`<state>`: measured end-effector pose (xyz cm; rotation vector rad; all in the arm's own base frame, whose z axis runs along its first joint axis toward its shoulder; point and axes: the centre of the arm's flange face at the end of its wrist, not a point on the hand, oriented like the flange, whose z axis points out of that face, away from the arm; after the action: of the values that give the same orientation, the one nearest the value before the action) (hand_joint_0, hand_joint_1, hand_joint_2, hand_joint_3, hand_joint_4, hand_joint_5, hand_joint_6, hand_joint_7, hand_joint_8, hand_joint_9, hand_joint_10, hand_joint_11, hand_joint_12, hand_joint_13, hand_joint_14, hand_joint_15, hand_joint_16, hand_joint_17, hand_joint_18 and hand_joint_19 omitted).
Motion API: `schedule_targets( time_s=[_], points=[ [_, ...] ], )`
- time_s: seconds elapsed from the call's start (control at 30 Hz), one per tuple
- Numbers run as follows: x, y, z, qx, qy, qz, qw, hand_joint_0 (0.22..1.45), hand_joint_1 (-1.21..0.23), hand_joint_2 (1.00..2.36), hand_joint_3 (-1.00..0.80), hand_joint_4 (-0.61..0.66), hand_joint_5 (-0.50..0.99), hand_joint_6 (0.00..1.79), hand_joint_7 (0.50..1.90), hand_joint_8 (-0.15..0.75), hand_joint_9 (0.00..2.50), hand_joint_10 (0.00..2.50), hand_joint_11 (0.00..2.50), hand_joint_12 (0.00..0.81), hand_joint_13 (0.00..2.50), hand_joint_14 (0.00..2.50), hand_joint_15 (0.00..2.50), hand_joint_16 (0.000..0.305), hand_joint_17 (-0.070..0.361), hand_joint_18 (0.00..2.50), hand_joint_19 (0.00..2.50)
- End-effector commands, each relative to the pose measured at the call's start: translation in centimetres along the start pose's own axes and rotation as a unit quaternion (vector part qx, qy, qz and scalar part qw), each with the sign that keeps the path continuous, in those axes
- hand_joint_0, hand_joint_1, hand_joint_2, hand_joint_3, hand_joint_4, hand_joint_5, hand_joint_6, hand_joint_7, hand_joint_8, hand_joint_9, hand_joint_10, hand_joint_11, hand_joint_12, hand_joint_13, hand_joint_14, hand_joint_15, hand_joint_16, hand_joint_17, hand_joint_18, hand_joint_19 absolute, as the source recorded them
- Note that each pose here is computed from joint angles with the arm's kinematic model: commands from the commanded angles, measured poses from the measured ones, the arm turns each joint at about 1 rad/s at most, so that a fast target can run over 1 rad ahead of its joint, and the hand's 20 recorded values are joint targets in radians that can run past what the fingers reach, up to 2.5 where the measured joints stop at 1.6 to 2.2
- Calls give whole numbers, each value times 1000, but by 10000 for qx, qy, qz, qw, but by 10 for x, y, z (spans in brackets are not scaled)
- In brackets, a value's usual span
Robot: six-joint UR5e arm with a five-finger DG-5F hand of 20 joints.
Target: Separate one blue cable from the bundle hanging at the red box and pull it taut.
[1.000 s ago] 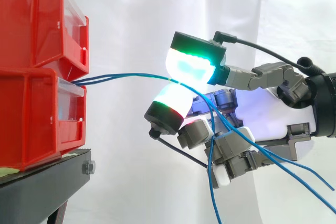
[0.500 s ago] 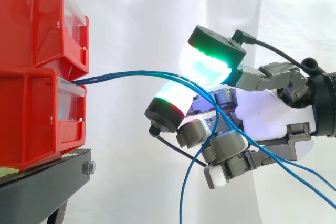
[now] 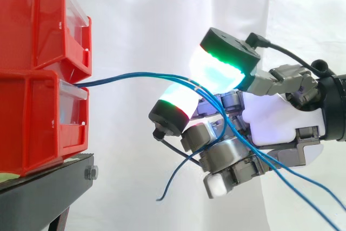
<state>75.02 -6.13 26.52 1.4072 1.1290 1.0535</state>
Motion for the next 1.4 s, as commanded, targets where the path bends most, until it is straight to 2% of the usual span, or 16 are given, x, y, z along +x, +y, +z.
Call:
schedule_targets(
  time_s=[0.0, 0.13, 0.33, 0.37, 0.43, 0.53, 0.6, 0.73, 0.93, 1.07, 1.17, 1.3, 1.37],
  points=[
    [0, 0, 0, -1, -2, 0, 10000, 499, -1098, 1000, -500, 64, -190, 861, 1123, 256, 935, 16, 1248, 402, 845, 27, 961, 51, 115, 738, 590],
    [0, 0, 0, 6, -3, 13, 10000, 492, -1115, 1000, -500, 70, -220, 859, 1044, 253, 823, 13, 1202, 396, 754, 26, 824, 52, 116, 668, 517],
    [-3, 0, 0, 14, -3, 21, 10000, 444, -1076, 1000, -500, 108, -227, 817, 911, 265, 753, 11, 1135, 399, 704, 24, 775, 55, 123, 631, 495],
    [-2, 0, 0, 15, 12, 21, 10000, 435, -1052, 1000, -500, 121, -223, 804, 901, 267, 754, 11, 1132, 404, 706, 23, 769, 56, 125, 636, 492],
    [-3, 0, 0, 15, 5, 21, 10000, 426, -890, 1000, -500, 146, -211, 775, 902, 290, 777, 11, 1135, 418, 718, 23, 762, 57, 128, 643, 513],
    [-2, 0, 0, 16, 20, 13, 10000, 488, -756, 1000, -500, 126, -186, 735, 987, 280, 835, 14, 1148, 405, 746, 24, 778, 53, 118, 651, 555],
    [-2, 0, 0, 15, 12, 13, 10000, 577, -680, 1000, -500, 97, -178, 738, 1037, 261, 865, 18, 1154, 380, 774, 24, 794, 47, 105, 650, 591],
    [-2, 0, 0, 15, 12, 5, 10000, 617, -719, 1000, -500, 89, -178, 757, 1041, 259, 911, 17, 1165, 375, 801, 27, 822, 46, 103, 670, 609],
    [-2, 0, 0, 8, 13, 8, 10000, 626, -762, 1007, -383, 90, -191, 794, 1050, 260, 930, 18, 1197, 372, 848, 28, 855, 46, 103, 711, 629],
    [-2, 0, 0, 9, 28, 15, 10000, 563, -681, 1000, -500, 116, -198, 810, 1018, 268, 968, 16, 1216, 388, 886, 27, 893, 48, 108, 744, 648],
    [-1, 0, 0, 12, 66, 15, 10000, 530, -637, 1000, -500, 128, -198, 815, 990, 270, 1062, 12, 1358, 395, 1022, 27, 1062, 50, 113, 811, 680],
    [1, 0, 0, 18, 143, 31, 9999, 522, -706, 1000, -500, 141, -206, 822, 969, 260, 1108, 3, 1551, 395, 1131, 23, 1295, 51, 115, 866, 705],
    [1, 0, 0, 20, 166, 31, 9999, 527, -724, 1000, -500, 139, -209, 820, 962, 255, 1106, 4, 1561, 385, 1143, 21, 1345, 51, 114, 876, 706]
  ],
)
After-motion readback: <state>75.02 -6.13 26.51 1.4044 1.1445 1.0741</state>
